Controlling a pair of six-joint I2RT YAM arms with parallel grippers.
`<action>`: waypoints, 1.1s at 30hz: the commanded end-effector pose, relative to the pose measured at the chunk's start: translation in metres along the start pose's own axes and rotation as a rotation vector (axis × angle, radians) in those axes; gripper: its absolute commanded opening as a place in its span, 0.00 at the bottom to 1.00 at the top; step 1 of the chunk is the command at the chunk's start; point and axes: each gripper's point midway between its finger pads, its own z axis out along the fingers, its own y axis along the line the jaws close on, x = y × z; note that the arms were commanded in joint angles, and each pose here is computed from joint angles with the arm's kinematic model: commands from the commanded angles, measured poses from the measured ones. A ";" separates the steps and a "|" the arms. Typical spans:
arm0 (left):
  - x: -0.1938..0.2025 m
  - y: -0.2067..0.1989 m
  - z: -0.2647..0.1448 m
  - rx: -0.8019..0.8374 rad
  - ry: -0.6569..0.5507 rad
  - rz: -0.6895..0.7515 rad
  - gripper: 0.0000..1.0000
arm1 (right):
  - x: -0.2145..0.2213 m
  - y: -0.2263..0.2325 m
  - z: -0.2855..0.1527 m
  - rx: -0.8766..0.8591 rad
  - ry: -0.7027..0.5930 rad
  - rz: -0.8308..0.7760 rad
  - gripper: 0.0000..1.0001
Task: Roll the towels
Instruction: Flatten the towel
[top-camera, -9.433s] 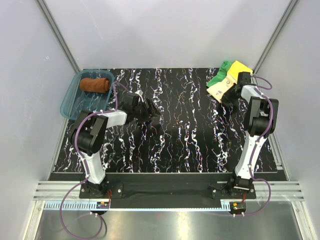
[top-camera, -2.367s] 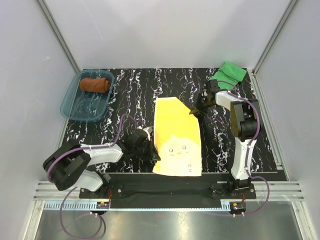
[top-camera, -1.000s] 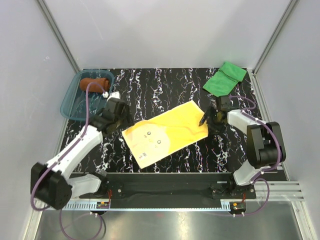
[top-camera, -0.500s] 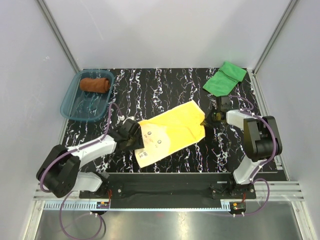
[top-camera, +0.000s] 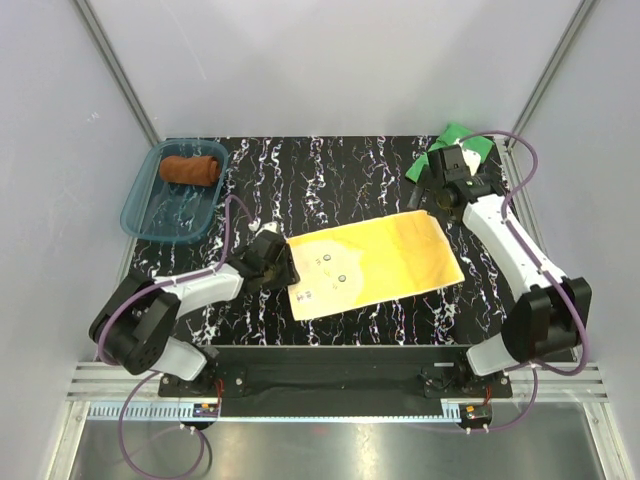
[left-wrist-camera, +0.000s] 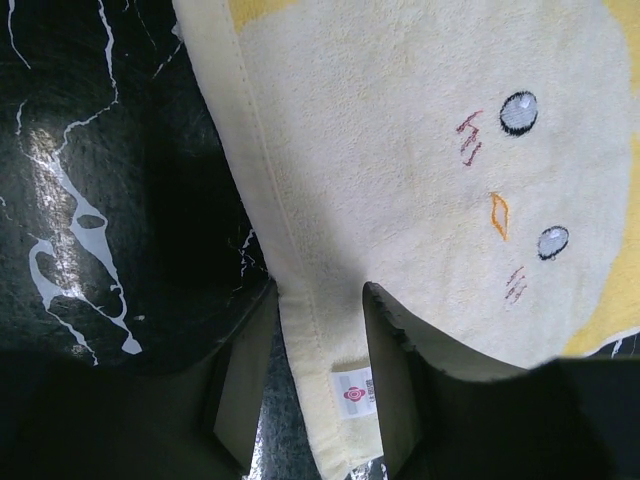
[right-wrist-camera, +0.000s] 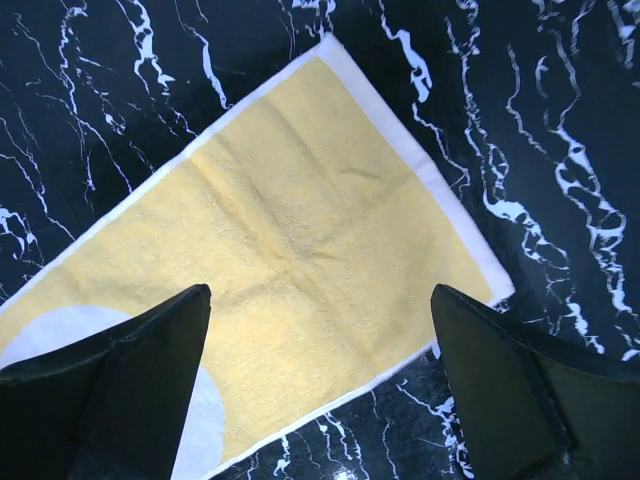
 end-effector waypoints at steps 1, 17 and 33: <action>0.053 0.047 0.003 -0.156 0.186 0.036 0.47 | 0.031 -0.054 -0.007 0.228 0.073 -0.129 1.00; 0.026 0.039 -0.012 -0.151 0.116 0.046 0.62 | 0.078 -0.037 0.044 -0.009 0.202 -0.007 1.00; 0.085 0.012 -0.056 0.014 0.136 -0.030 0.59 | 0.092 -0.074 0.077 -0.148 0.295 0.368 0.97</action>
